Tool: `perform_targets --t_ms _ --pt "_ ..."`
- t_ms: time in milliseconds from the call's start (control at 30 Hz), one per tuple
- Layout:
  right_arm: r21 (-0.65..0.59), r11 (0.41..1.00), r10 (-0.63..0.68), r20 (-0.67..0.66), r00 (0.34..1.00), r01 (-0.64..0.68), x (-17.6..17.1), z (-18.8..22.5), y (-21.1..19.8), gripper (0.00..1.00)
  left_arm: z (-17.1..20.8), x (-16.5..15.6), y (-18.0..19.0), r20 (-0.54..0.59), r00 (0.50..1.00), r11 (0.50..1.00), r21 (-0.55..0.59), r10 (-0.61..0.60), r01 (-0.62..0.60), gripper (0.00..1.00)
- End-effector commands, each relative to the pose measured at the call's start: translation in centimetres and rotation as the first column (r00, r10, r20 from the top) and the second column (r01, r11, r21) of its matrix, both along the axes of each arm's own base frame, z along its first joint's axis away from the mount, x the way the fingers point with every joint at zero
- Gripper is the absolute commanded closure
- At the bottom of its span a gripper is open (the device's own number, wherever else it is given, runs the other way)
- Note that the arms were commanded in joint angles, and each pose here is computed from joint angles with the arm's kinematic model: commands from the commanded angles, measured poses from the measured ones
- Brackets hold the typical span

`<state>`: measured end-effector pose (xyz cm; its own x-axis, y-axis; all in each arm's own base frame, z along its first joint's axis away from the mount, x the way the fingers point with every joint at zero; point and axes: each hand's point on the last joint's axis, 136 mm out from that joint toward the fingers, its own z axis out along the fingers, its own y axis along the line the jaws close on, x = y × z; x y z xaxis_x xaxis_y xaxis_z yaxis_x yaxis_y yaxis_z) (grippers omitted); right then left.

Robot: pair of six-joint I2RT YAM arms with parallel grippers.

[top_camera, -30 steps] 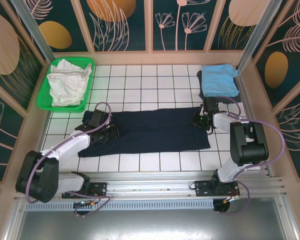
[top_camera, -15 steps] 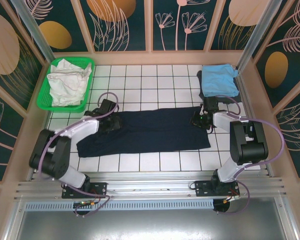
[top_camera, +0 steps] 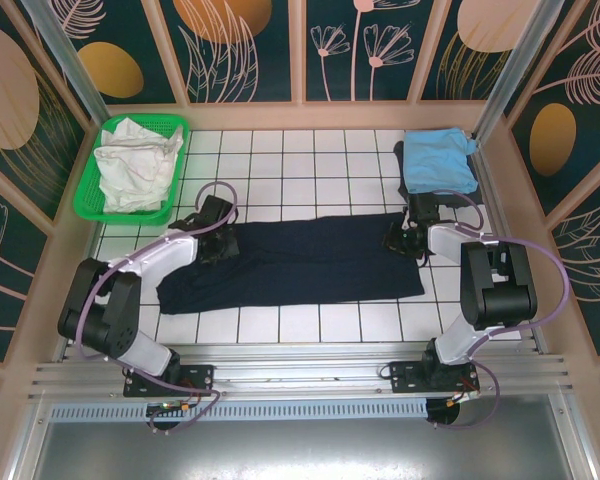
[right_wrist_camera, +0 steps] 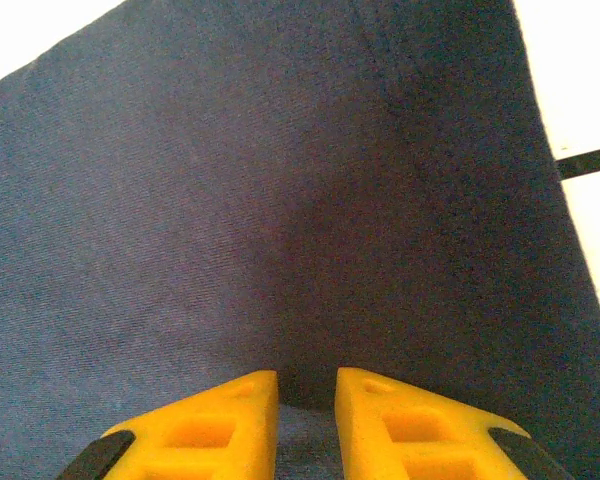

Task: Fold and stack the t-shirts

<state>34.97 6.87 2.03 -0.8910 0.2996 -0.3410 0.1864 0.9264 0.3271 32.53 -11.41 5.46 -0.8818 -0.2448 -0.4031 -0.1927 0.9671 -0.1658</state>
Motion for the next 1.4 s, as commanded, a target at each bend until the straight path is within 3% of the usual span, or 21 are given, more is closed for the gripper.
perform_targets --t_ms 0,100,200,267,333,433,600,767,1067,1133,1367 --pt "-0.050 0.999 -0.010 -0.032 0.999 0.008 -0.6 -0.7 -1.2 0.76 -0.8 -2.5 1.0 -0.061 0.998 0.999 0.034 -0.002 0.004 1.00" --pt "-0.040 0.999 -0.005 -0.023 1.000 0.004 -0.5 -0.5 -1.0 0.76 -0.6 -3.0 1.3 -0.053 0.999 0.999 0.033 0.004 -0.002 0.96" --pt "-0.028 1.000 0.004 -0.020 1.000 -0.005 -0.3 -0.5 -0.7 0.76 -0.6 -2.5 1.7 -0.047 0.999 0.997 0.070 0.017 -0.014 0.64" --pt "-0.026 1.000 0.005 -0.018 1.000 -0.005 -0.2 -0.5 -0.7 0.76 -1.1 -2.0 1.9 -0.059 0.998 0.995 0.099 0.019 -0.013 0.55" --pt "-0.027 1.000 0.005 -0.018 1.000 -0.005 -0.3 -0.6 -0.7 0.76 -1.9 -1.5 2.1 -0.070 0.997 0.992 0.126 0.024 -0.015 0.54" --pt "-0.028 1.000 0.002 -0.016 1.000 -0.003 -0.5 -0.7 -0.8 0.76 -2.8 -0.8 1.7 -0.079 0.997 0.992 0.125 0.014 -0.004 0.59" --pt "-0.031 1.000 0.001 -0.018 1.000 -0.002 -0.7 -0.7 -0.9 0.76 -2.6 -0.3 1.0 -0.080 0.997 0.994 0.104 -0.005 0.013 0.86" --pt "-0.036 0.999 0.004 -0.014 1.000 -0.005 -0.5 -0.5 -0.9 0.76 -0.7 -0.6 1.2 -0.044 0.999 0.995 0.097 -0.008 0.012 1.00" --pt "-0.031 1.000 0.005 -0.013 1.000 -0.005 -0.2 -0.4 -0.8 0.76 1.2 -3.3 1.6 -0.024 1.000 0.999 0.049 0.002 0.000 1.00" --pt "-0.031 1.000 0.005 -0.014 1.000 -0.005 -0.2 -0.4 -0.8 0.76 0.9 -4.2 0.5 -0.033 0.999 1.000 -0.013 0.005 -0.005 1.00" --pt "-0.016 1.000 0.012 -0.037 0.999 -0.012 -0.5 -0.7 -0.6 0.76 0.4 -7.9 -1.1 -0.034 0.999 0.998 -0.059 -0.004 0.002 0.97"
